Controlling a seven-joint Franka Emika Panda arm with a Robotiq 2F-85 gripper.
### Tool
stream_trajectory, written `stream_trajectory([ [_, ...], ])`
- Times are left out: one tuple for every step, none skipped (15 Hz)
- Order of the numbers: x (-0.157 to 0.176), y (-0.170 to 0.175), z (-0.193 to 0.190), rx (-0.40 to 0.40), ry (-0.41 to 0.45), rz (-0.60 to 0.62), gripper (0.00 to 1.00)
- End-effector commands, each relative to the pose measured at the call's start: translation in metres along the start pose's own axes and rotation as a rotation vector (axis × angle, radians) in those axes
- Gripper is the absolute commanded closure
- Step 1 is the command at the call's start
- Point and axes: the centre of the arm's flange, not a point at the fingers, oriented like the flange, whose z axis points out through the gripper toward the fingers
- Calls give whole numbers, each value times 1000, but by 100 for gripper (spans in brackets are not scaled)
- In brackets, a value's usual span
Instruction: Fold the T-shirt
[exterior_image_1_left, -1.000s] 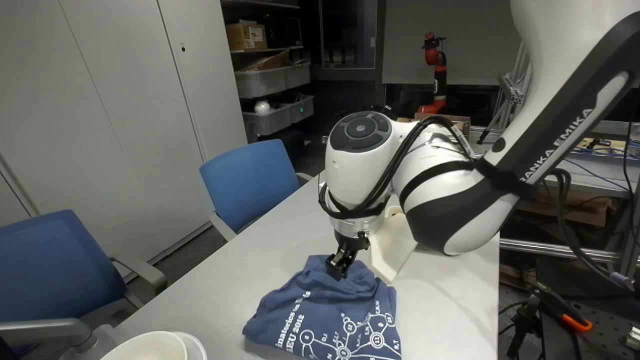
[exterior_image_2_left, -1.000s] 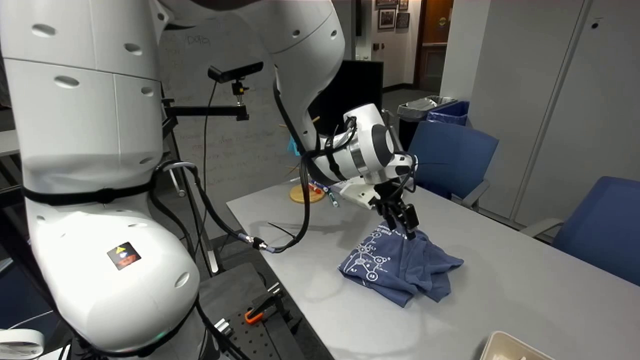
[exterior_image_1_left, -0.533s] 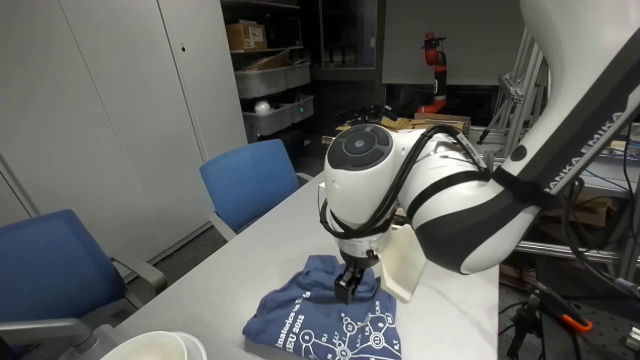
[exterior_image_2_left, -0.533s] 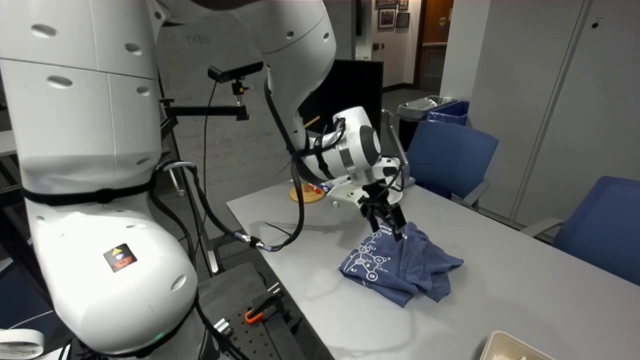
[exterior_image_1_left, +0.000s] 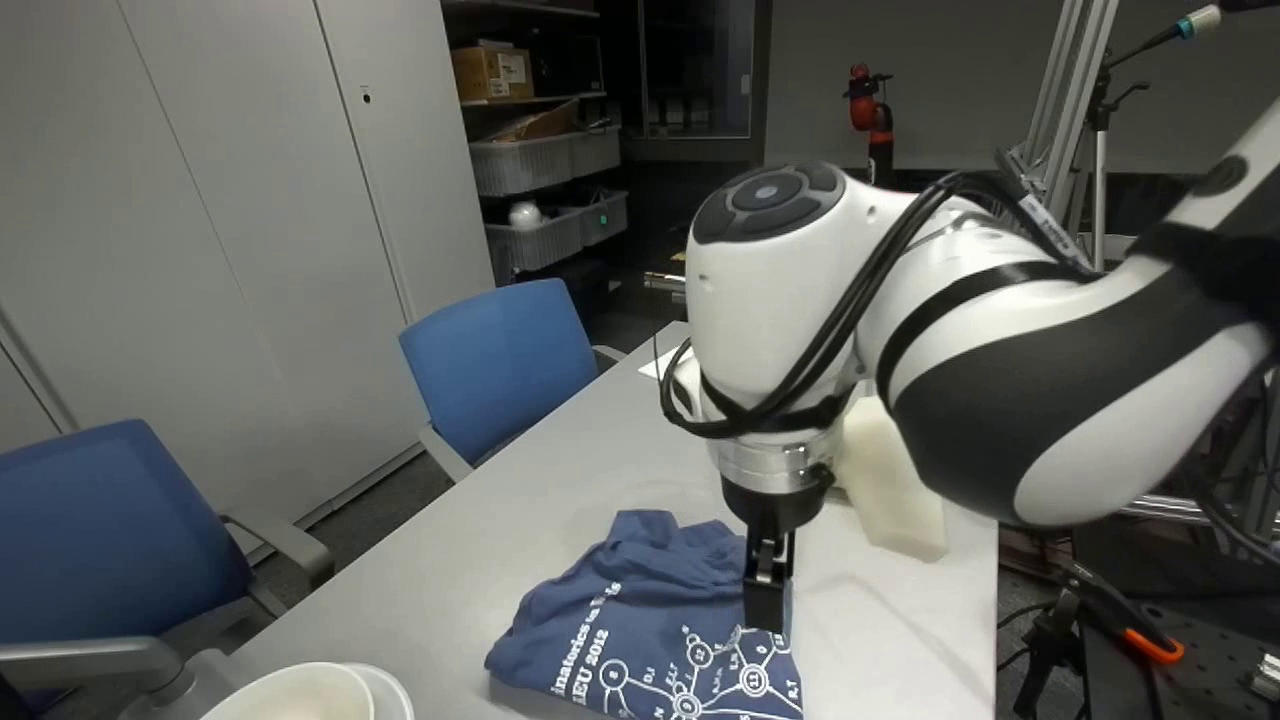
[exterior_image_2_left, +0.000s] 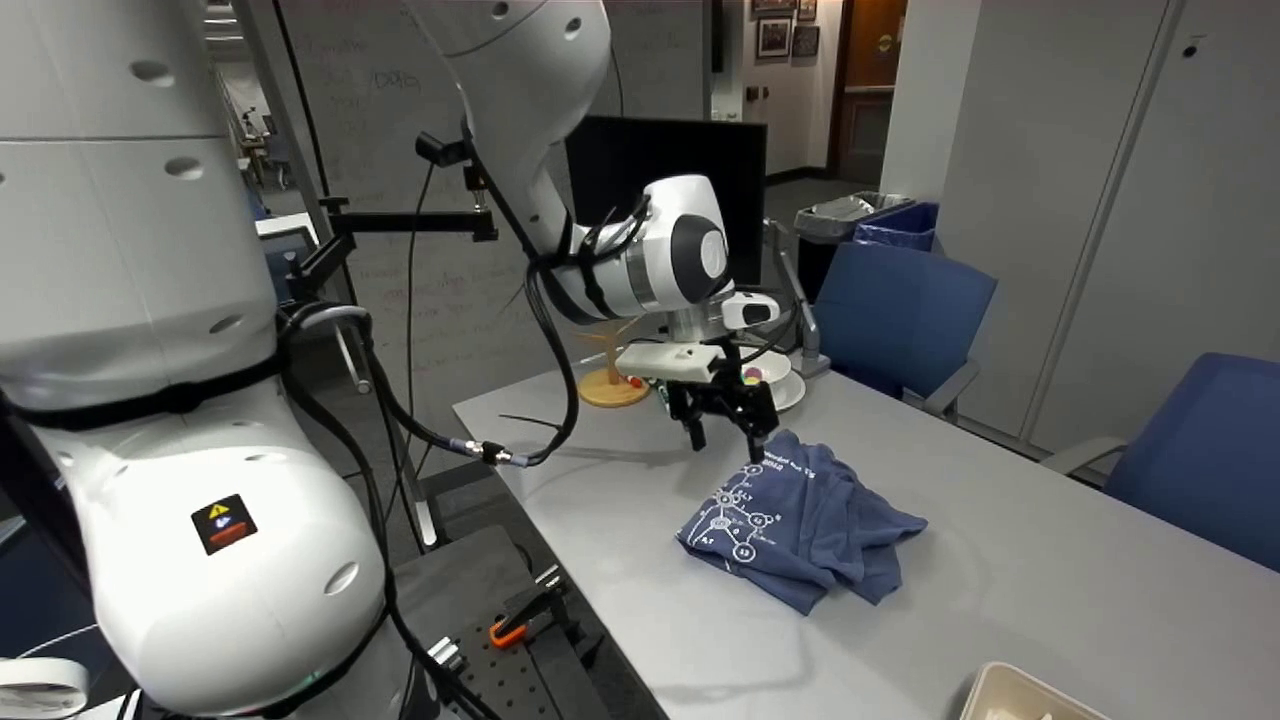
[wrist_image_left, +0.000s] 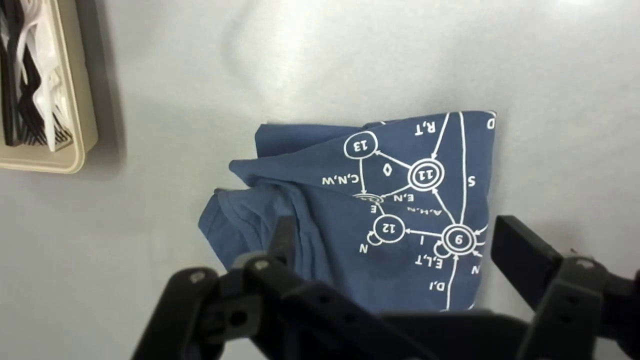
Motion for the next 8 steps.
stream_trajectory([
  [-38,15,-55,9,3,-102,0],
  [-45,17,-66,6,16,-121,0],
  [-51,18,-76,4,28,-138,0],
  [-57,19,-85,2,45,-151,0],
  [-64,20,-95,1,60,-165,0],
  [-70,21,-103,-1,80,-174,0],
  [-76,23,-110,2,97,-182,0],
  [-83,24,-117,4,116,-188,0],
])
